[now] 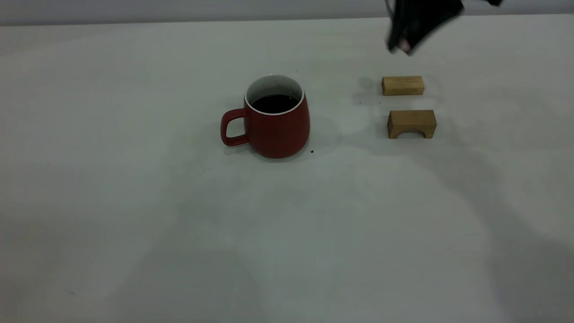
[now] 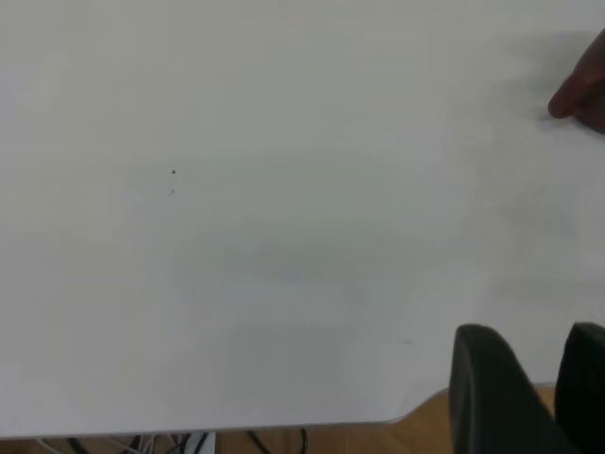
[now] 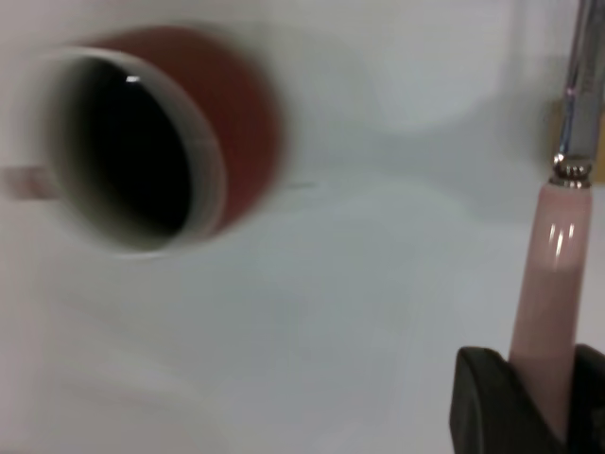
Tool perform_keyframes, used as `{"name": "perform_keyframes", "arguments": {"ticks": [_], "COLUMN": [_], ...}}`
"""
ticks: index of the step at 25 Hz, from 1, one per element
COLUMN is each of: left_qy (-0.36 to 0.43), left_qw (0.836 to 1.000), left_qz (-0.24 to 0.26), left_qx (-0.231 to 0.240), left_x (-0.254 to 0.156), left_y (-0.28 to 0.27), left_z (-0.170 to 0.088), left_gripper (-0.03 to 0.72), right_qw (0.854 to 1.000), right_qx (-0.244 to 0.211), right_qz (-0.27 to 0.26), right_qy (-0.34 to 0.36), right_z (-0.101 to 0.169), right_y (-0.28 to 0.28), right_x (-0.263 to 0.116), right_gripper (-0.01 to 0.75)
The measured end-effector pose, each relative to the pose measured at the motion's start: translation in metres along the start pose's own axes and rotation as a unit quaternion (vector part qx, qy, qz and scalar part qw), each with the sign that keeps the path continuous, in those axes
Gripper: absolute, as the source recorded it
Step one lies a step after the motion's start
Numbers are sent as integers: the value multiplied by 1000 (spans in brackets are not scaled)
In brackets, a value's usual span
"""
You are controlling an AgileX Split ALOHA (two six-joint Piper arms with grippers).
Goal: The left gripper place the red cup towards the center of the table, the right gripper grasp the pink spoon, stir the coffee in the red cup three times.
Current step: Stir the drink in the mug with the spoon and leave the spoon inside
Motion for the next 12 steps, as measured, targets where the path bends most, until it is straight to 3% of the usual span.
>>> {"name": "perform_keyframes", "arguments": {"ticks": [3,7,10,12], "left_qy": [0,0,0,-1], "left_qw": [1000,1000,1000,1000], "left_qz": [0,0,0,0], "left_qx": [0,0,0,0], "left_x": [0,0,0,0], "left_y": [0,0,0,0], "left_z": [0,0,0,0], "left_gripper": [245,245,245,245], "right_qw": [993,962,930,889], "right_qx": [92,213,275,305], "right_qz": [25,55,80,109], "right_qy": [74,158,232,323], "right_z": [24,65,87,96], "right_y": [-6,-10,-15,-17], "right_x": [-5,-11,-13,-11], "right_gripper": [149,149,149,149]}}
Point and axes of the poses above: a point on each arm's last joint axis where the gripper is mounted, y pointing out along that axis toward the gripper, z along the wrist's bending axis when the last joint is at zero, x = y × z, the point moved 2 cm from there along y, pointing out along that axis toward the gripper, and after that the axes turned 2 degrees about y, right-handed, at the moved point
